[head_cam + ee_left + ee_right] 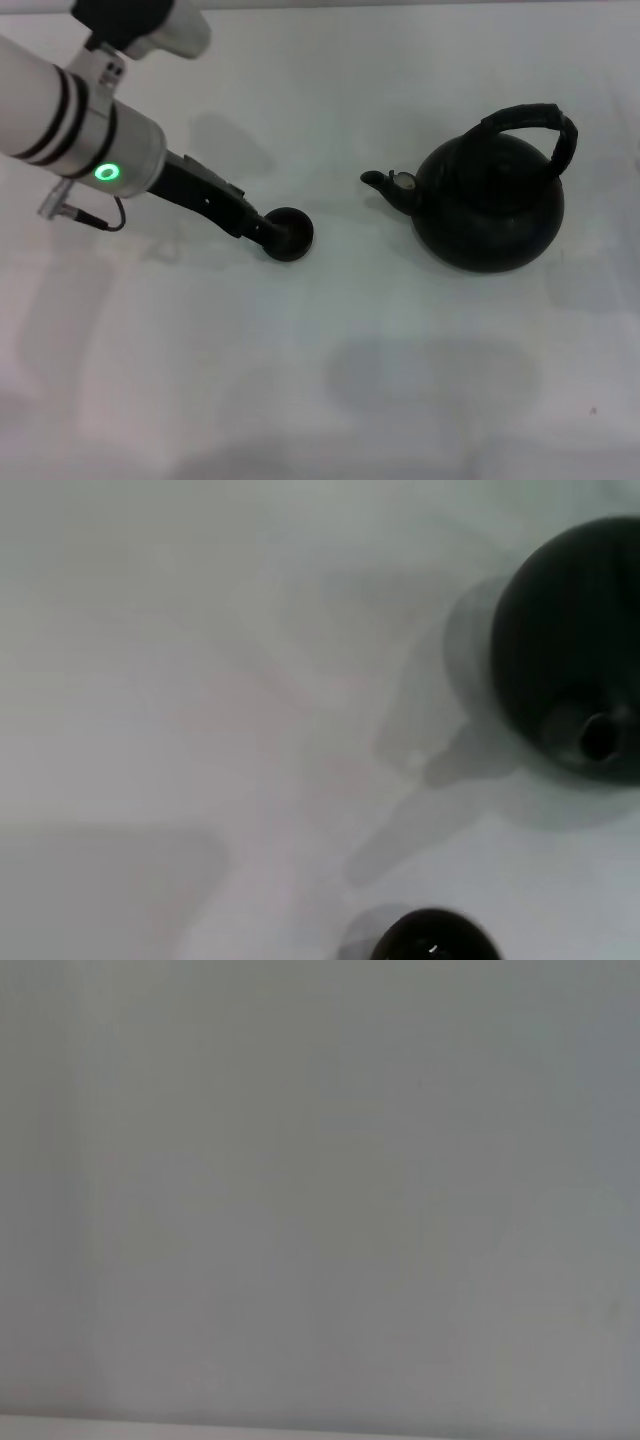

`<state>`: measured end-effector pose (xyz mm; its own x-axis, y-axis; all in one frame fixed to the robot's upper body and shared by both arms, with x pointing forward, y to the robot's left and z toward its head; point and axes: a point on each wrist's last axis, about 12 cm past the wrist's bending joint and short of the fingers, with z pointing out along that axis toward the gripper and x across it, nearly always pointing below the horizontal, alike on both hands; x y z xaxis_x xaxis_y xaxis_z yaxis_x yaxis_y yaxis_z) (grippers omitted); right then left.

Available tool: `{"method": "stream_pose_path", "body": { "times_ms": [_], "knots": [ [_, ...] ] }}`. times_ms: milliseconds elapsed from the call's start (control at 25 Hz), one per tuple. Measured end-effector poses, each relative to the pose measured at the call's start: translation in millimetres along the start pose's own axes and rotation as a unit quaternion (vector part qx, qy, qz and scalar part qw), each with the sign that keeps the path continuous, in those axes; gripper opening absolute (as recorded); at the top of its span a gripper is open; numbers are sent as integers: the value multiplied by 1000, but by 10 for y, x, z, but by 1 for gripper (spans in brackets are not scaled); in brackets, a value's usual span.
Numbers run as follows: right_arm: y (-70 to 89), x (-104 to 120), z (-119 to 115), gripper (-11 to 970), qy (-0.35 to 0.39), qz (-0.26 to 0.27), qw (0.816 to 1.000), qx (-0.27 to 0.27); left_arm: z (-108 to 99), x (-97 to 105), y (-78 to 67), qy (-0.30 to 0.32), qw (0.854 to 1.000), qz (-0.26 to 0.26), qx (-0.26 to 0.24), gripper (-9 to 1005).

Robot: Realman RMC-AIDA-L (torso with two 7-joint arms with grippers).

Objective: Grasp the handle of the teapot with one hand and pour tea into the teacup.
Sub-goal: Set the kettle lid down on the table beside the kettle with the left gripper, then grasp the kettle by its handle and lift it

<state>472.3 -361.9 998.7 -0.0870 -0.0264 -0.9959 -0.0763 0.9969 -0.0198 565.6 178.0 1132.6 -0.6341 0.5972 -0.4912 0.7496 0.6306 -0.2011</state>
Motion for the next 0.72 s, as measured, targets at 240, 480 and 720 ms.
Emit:
{"method": "stream_pose_path", "body": {
  "times_ms": [240, 480, 720],
  "knots": [
    [0, -6, -7, 873, 3, -13, 1000, -20, -220, 169, -27, -82, 996, 39, 28, 884],
    [-148, -96, -87, 874, -6, -29, 998, -54, -309, 454, 89, -174, 982, 47, 50, 884],
    [-437, -329, -270, 874, 1, -41, 995, -92, -412, 775, 195, -303, 949, 52, 74, 884]
  ]
}}
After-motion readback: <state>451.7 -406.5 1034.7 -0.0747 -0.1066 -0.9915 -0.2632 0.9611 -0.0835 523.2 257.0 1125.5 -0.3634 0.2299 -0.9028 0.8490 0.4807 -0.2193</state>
